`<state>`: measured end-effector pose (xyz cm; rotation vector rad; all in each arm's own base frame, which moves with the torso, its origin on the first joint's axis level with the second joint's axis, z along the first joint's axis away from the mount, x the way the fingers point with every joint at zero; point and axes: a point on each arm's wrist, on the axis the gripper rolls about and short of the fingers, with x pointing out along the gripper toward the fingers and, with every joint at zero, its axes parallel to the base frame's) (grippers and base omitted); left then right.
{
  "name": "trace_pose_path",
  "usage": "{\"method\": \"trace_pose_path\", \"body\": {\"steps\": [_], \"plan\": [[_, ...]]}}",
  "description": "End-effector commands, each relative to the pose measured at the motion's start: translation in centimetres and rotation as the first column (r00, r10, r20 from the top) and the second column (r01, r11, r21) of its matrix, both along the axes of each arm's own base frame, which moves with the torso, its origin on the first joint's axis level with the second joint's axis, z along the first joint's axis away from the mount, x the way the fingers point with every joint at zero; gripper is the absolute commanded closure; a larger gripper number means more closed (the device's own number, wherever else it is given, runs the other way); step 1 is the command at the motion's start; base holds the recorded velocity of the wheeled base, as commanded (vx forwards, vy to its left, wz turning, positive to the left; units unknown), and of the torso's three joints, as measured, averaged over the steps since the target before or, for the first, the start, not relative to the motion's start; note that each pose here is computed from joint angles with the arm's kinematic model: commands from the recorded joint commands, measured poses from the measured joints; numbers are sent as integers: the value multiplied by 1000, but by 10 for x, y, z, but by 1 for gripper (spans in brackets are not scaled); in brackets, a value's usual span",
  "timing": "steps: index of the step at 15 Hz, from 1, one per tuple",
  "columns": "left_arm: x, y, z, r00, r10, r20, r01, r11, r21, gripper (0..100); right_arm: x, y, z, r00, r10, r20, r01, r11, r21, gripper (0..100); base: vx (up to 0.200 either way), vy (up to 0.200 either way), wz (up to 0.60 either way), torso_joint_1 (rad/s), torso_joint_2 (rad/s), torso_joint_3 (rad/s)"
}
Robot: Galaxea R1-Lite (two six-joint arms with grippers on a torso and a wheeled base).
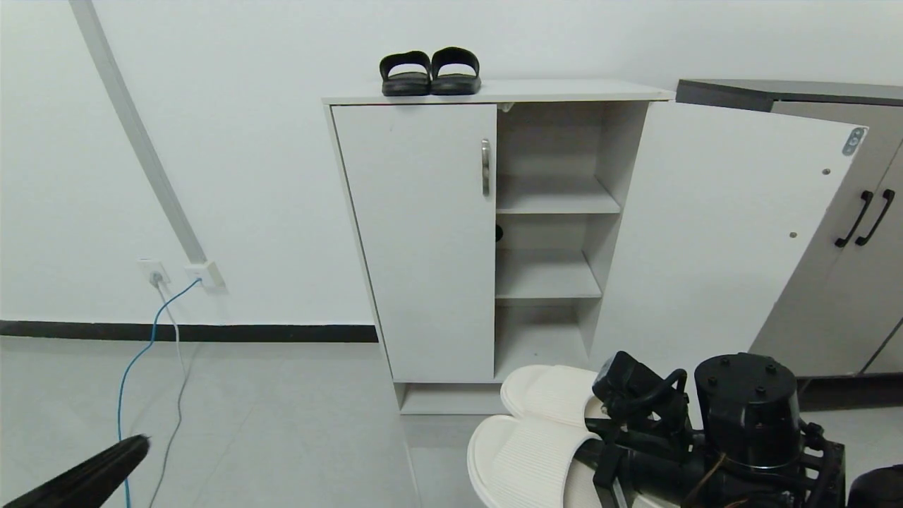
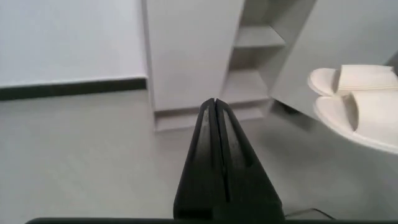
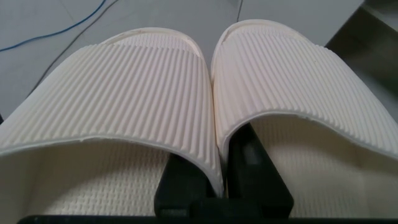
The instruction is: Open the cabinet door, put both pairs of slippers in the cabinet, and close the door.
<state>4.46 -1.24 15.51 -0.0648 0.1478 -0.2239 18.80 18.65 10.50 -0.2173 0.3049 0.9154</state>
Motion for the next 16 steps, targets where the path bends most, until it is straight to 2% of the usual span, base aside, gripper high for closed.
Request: {"method": "trace_pose_path", "body": {"steps": [1,2,4,5,6,8,10,11,12,13,14,15,16], "plan": [[-45,15,-32,975,195,106,-195,981,-9,100,0,0,0,1000,1,-1,-1,1000,-1,100,0,0,0,0,0,0],[-53,16,-42,971,204,125,-205,979,-2,100,0,0,0,1000,1,-1,-1,1000,-1,100,0,0,0,0,0,0],[-62,17,-54,971,202,130,-205,979,9,100,0,0,-1,1000,0,-1,0,1000,-4,100,0,0,0,0,0,0],[-63,17,-64,974,202,106,-206,978,25,100,0,0,-1,1000,0,-1,0,1000,-4,100,0,0,0,0,0,0],[-60,17,-73,975,202,91,-205,978,29,100,0,0,-1,1000,0,-1,0,1000,-4,100,0,0,0,0,0,0],[-60,17,-74,973,210,96,-212,977,15,100,-1,-1,-1,1000,0,-2,0,1000,-5,100,0,0,0,0,0,0],[-60,18,-73,953,288,98,-290,957,8,100,-1,-1,-1,1000,0,1,0,1000,-5,100,0,0,0,0,0,0],[-60,19,-73,927,360,100,-363,932,15,100,0,0,-2,1000,0,-2,0,1000,-5,100,0,0,0,0,0,0],[-61,19,-73,923,372,101,-376,926,18,100,0,0,-2,1000,0,-2,0,1000,-5,100,0,0,0,0,0,0],[-61,19,-73,924,368,103,-373,928,27,100,0,0,-2,1000,0,-1,0,1000,-4,100,0,0,0,0,0,0],[-61,18,-74,943,320,97,-325,944,48,100,0,0,-1,1000,-2,1,2,1000,-1,100,0,0,0,0,0,0],[-61,17,-76,954,289,75,-293,955,48,100,1,0,-1,1000,-2,3,2,1000,1,100,0,0,0,0,0,0],[-61,17,-76,946,314,84,-319,946,49,100,1,1,0,1000,-4,4,4,1000,4,100,0,0,0,0,0,0]]}}
